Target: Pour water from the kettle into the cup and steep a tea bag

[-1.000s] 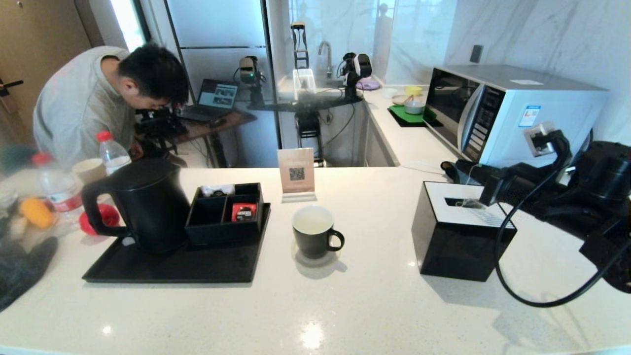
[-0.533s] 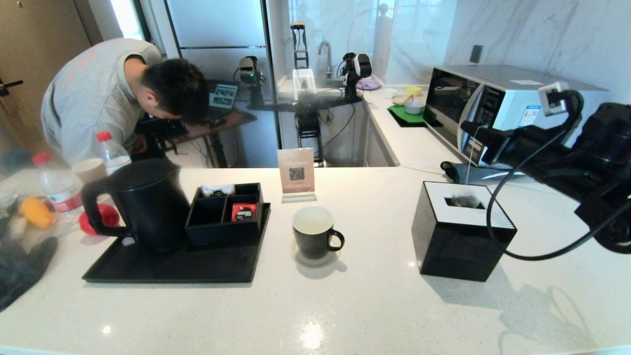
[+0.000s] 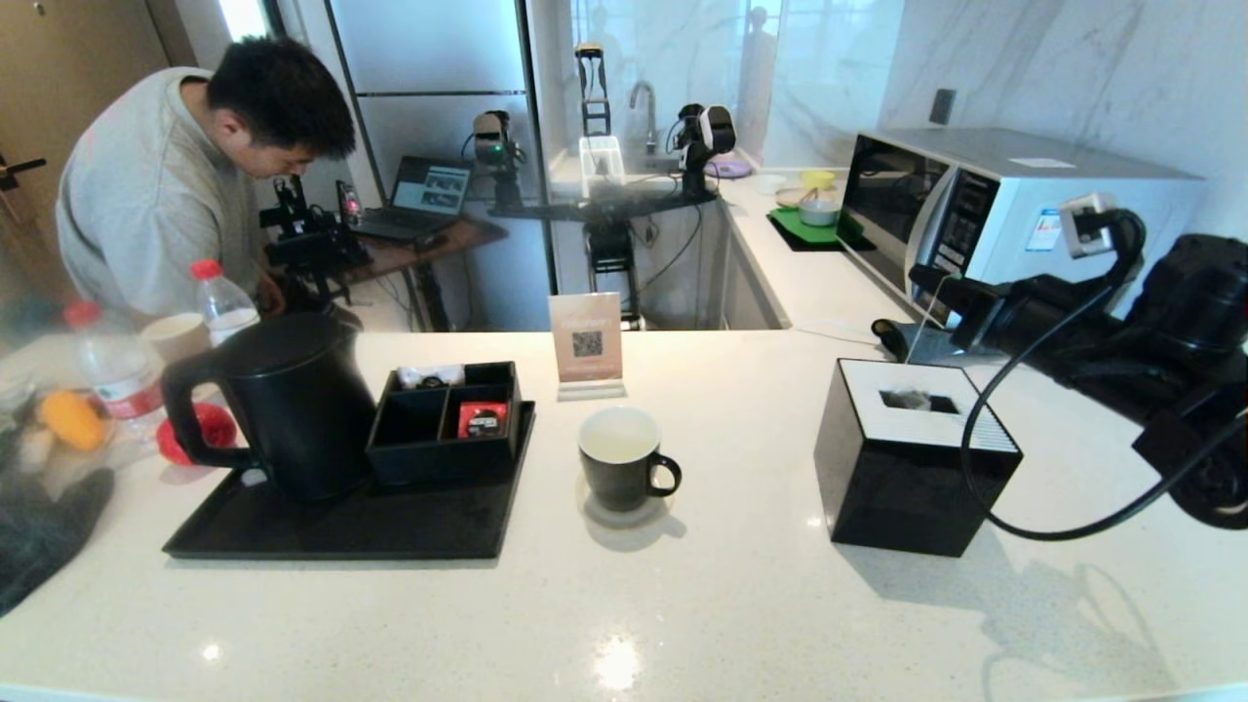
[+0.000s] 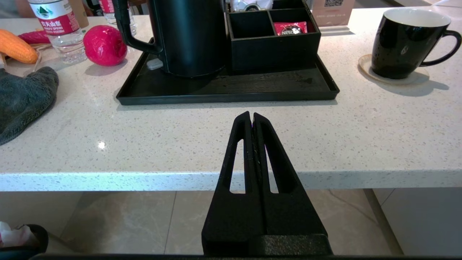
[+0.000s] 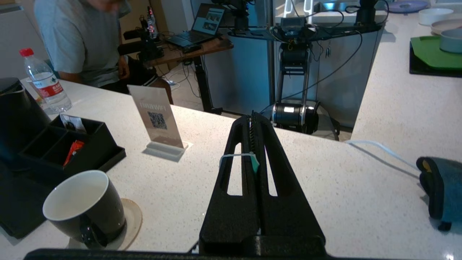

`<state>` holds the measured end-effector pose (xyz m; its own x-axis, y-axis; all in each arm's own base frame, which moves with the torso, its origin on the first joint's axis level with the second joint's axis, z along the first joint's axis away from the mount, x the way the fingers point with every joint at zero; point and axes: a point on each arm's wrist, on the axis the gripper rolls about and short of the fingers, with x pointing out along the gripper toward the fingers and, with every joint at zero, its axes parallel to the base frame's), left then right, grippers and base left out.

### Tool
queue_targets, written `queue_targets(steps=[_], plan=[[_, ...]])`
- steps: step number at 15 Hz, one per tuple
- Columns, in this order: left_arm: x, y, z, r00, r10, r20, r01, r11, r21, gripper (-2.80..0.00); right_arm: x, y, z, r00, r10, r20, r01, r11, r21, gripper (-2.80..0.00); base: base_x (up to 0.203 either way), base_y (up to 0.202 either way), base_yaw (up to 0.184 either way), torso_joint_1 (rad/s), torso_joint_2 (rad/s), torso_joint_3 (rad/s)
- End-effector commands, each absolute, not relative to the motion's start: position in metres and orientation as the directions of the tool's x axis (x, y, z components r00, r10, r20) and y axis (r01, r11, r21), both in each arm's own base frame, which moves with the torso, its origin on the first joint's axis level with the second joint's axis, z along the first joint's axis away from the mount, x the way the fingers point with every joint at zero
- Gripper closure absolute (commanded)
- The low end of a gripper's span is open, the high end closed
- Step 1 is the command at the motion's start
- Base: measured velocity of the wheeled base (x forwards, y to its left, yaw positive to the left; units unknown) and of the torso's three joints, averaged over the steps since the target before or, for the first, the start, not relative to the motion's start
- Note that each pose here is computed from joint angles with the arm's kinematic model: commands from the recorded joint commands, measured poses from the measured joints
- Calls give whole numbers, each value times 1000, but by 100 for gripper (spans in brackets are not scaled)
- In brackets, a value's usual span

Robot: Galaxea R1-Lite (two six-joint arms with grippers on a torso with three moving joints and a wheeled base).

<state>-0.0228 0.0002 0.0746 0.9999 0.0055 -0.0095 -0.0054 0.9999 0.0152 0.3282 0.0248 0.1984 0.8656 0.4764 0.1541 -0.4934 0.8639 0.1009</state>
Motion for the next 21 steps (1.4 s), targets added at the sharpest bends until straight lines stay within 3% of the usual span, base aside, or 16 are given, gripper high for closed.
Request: queue_targets(steps=[1, 5, 15, 16, 21], plan=[[-23, 0, 75, 1000, 6, -9, -6, 1000, 15, 0, 321, 19, 179, 876, 466, 122, -479, 870, 118, 0, 0, 0, 0, 0, 0, 0], [-23, 0, 75, 1000, 6, -9, -6, 1000, 15, 0, 320, 6, 158, 898, 429, 100, -439, 889, 127, 0, 0, 0, 0, 0, 0, 0], [-23, 0, 75, 1000, 6, -9, -6, 1000, 15, 0, 328, -42, 174, 922, 364, 130, -376, 923, 83, 0, 0, 0, 0, 0, 0, 0], [-23, 0, 75, 1000, 6, -9, -6, 1000, 15, 0, 328, -44, 172, 922, 368, 124, -378, 923, 69, -280, 0, 0, 0, 0, 0, 0], [-23, 0, 75, 1000, 6, -9, -6, 1000, 15, 0, 329, -50, 162, 926, 365, 100, -371, 927, 51, -280, 0, 0, 0, 0, 0, 0]])
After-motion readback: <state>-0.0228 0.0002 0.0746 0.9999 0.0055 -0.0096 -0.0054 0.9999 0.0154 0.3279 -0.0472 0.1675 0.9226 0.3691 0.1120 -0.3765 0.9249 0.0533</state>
